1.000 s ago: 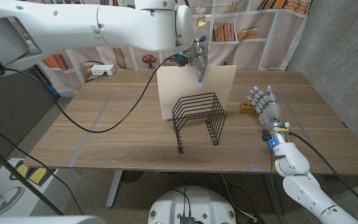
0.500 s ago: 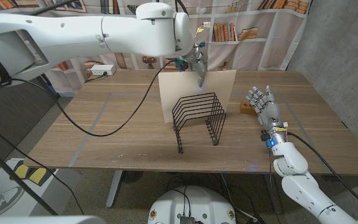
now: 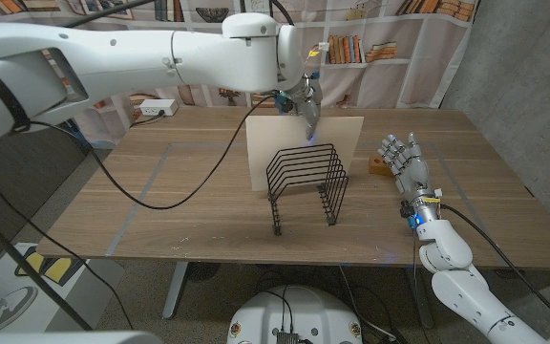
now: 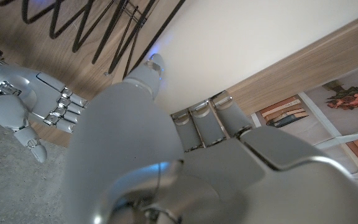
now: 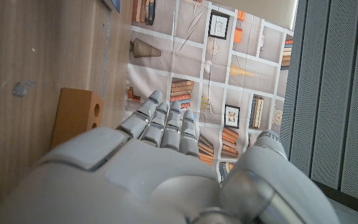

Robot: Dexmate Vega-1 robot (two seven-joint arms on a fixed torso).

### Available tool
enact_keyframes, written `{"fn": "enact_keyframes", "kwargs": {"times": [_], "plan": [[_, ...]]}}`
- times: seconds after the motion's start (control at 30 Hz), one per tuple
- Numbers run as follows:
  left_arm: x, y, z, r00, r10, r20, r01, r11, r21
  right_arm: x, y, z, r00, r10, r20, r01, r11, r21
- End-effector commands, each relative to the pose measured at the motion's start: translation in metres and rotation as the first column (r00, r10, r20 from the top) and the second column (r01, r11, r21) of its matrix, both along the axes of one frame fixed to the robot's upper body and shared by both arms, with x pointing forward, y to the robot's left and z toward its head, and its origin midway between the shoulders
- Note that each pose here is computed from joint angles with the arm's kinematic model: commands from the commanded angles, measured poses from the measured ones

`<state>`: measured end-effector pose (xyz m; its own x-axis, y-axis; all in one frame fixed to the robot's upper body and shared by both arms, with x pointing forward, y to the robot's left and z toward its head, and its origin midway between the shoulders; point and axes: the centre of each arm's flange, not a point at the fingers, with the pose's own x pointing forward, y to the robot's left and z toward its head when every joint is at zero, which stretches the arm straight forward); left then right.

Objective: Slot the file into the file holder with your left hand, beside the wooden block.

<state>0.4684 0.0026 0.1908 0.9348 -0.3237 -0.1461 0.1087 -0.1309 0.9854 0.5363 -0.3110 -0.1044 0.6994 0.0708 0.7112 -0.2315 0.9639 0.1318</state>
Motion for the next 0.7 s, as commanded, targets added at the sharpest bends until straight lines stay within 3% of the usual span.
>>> {"fn": "enact_keyframes", "kwargs": {"times": [0.03, 0.43, 0.7], "plan": [[0.0097, -0.0116, -0.0023, 0.999, 0.015, -0.029, -0.013, 0.998, 0.061, 0.0, -0.002, -0.0033, 1.0, -0.001, -0.005, 0.002, 1.0, 0.009], [0.0108, -0.0154, 0.0, 1.0, 0.003, -0.031, -0.001, 0.997, 0.074, -0.0018, -0.0027, -0.0055, 1.0, -0.008, -0.005, 0.008, 1.0, 0.014], [0.0117, -0.0101, -0.0023, 1.0, -0.008, -0.024, 0.009, 0.999, 0.049, -0.0019, -0.0015, -0.0042, 1.0, -0.009, -0.004, 0.009, 1.0, 0.013]]}}
